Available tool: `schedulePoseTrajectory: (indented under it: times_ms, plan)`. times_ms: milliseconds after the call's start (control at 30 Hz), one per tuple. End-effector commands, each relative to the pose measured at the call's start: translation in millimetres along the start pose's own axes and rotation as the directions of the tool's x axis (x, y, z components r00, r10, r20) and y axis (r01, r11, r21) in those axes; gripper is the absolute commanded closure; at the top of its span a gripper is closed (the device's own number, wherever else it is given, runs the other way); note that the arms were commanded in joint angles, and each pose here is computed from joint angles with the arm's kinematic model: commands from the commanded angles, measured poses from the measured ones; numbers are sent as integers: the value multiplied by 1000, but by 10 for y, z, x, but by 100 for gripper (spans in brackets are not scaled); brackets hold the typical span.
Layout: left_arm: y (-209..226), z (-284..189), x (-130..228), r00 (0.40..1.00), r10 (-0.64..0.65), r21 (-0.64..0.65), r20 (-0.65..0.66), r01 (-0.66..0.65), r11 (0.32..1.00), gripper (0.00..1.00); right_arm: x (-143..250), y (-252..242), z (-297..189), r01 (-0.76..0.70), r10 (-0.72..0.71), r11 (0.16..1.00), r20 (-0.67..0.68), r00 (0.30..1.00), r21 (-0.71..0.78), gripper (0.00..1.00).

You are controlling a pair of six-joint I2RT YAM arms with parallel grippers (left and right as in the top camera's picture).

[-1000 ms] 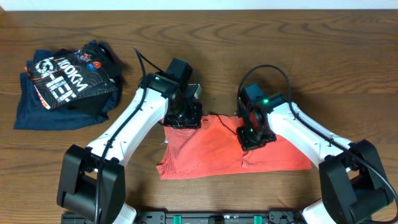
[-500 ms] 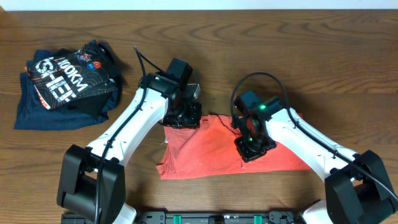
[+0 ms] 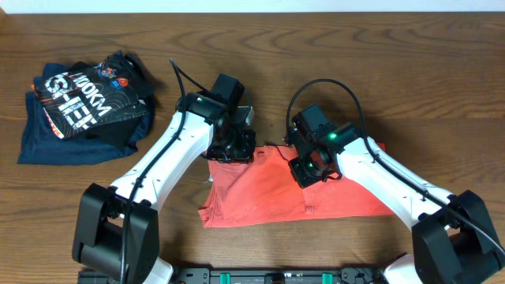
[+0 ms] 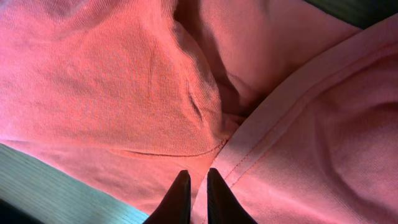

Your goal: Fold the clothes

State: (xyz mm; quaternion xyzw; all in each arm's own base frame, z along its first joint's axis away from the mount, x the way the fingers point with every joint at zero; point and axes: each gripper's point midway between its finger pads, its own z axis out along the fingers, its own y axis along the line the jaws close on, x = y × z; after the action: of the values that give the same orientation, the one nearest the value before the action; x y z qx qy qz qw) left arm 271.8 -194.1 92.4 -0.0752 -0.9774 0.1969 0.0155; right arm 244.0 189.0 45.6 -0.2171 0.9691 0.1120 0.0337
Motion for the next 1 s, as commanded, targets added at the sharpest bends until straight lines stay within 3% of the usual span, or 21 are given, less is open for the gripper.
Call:
schedulePoseTrajectory:
  times_ms: [0, 67, 133, 333, 400, 500, 700, 967]
  plan:
    - [1, -41, -41, 1000, 20, -8, 16, -19, 1000, 73, 34, 26, -23, 2, -2, 1000, -3, 1000, 1, 89]
    - [1, -41, -41, 1000, 19, -9, 15, -19, 1000, 73, 60, 19, -24, 1, -1, 1000, -13, 1000, 4, 88]
    - [1, -41, -41, 1000, 19, -9, 15, -19, 1000, 73, 52, -23, -36, -9, 9, 1000, -7, 1000, 25, 94]
    - [24, -41, 27, 1000, 8, -17, -11, -8, 1000, 72, -69, -593, -356, -308, 268, 915, 179, 947, 260, 91]
    - [81, -32, 83, 1000, -3, -45, -30, 1, 999, 55, -96, -737, -503, -368, 306, 887, 241, 921, 281, 84]
    - [221, 12, 149, 999, -16, -107, -47, 11, 994, 42, -97, -935, -671, -433, 352, 857, 296, 888, 280, 73]
    - [424, 182, 322, 993, -50, -161, -104, 33, 986, 34, 189, -1307, -752, -548, 489, 783, 252, 835, 295, 69]
    - [824, 277, 476, 982, -154, -300, -111, 115, 947, 33, 301, -1393, -762, -557, 510, 770, 224, 830, 312, 67]
